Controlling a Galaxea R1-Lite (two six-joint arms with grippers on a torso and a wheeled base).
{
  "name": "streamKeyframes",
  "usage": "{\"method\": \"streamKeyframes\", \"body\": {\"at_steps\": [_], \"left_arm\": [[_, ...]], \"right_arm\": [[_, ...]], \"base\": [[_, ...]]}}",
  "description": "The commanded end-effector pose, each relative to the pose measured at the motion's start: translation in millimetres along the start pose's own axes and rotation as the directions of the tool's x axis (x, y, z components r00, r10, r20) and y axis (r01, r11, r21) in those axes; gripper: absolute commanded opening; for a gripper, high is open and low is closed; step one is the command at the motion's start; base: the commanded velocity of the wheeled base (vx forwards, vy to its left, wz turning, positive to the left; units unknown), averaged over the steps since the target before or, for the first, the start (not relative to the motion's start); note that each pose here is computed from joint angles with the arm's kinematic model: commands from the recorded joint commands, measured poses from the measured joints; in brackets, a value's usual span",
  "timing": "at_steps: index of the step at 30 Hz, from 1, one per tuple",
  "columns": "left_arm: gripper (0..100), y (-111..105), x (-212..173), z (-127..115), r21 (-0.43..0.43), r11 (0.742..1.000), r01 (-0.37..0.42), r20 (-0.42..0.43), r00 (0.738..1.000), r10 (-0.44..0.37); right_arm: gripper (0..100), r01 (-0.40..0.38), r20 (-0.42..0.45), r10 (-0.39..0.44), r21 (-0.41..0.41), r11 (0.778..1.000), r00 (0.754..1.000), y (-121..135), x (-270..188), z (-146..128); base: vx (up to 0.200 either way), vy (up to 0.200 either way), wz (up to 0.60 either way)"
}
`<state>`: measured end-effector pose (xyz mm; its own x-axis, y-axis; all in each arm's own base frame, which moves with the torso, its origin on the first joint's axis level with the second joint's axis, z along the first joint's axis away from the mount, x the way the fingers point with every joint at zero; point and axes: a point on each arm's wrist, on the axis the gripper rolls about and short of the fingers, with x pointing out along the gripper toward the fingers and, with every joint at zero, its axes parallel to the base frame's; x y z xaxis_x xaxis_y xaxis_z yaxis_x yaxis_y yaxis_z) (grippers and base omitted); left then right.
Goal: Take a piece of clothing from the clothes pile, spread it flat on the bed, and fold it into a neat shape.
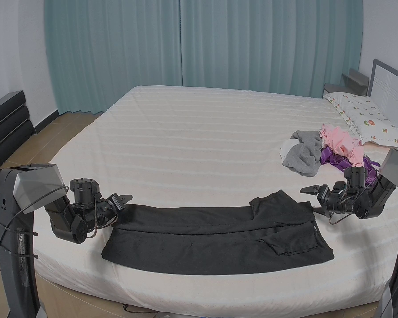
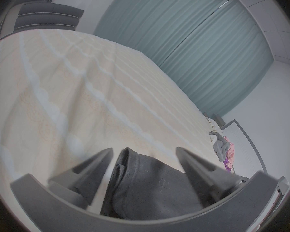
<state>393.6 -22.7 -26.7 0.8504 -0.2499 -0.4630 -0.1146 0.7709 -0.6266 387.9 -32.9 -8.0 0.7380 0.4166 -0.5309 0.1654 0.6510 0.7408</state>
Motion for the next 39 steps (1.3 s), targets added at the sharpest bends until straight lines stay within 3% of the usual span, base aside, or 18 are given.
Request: {"method": "streamKeyframes", "body": {"at_steps": [1, 12, 16, 26, 27, 39], "left_arm": [[0, 8.8, 8.4, -7.5, -0.005, 1.0, -0.014, -0.018, 1.0, 0.014], [0, 9.8, 5.4, 2.6, -0.009, 0.999, -0.051, 0.059, 0.997, 0.051], [0, 8.8, 4.7, 3.0, -0.007, 0.999, -0.052, 0.075, 0.996, 0.052], [0, 12.8, 3.2, 1.5, -0.014, 0.998, -0.066, 0.073, 0.995, 0.066], [0, 12.9, 3.2, 1.4, -0.014, 0.998, -0.067, 0.072, 0.995, 0.067], [0, 13.1, 2.5, 1.0, -0.015, 0.998, -0.069, 0.072, 0.995, 0.07]], "right_arm": [[100, 0.019, -0.006, -0.019, 0.007, 1.0, 1.0, -6.1, 6.6, -3.0], [100, 0.073, 0.073, -0.071, -0.02, 0.997, 0.995, 1.0, 21.0, -1.8], [100, 0.081, 0.063, -0.08, -0.029, 0.996, 0.995, 0.9, 29.7, -8.2], [100, 0.106, 0.107, -0.102, -0.035, 0.994, 0.989, -0.9, 28.6, -6.4], [0, 0.107, 0.106, -0.103, -0.034, 0.994, 0.989, -1.3, 28.9, -6.7], [0, 0.15, 0.152, -0.147, -0.008, 0.989, 0.977, -10.4, 18.4, 2.3]], "base": [[0.0, 0.0, 0.0], [0.0, 0.0, 0.0], [0.0, 0.0, 0.0], [0.0, 0.0, 0.0], [0.0, 0.0, 0.0], [0.0, 0.0, 0.0]]}}
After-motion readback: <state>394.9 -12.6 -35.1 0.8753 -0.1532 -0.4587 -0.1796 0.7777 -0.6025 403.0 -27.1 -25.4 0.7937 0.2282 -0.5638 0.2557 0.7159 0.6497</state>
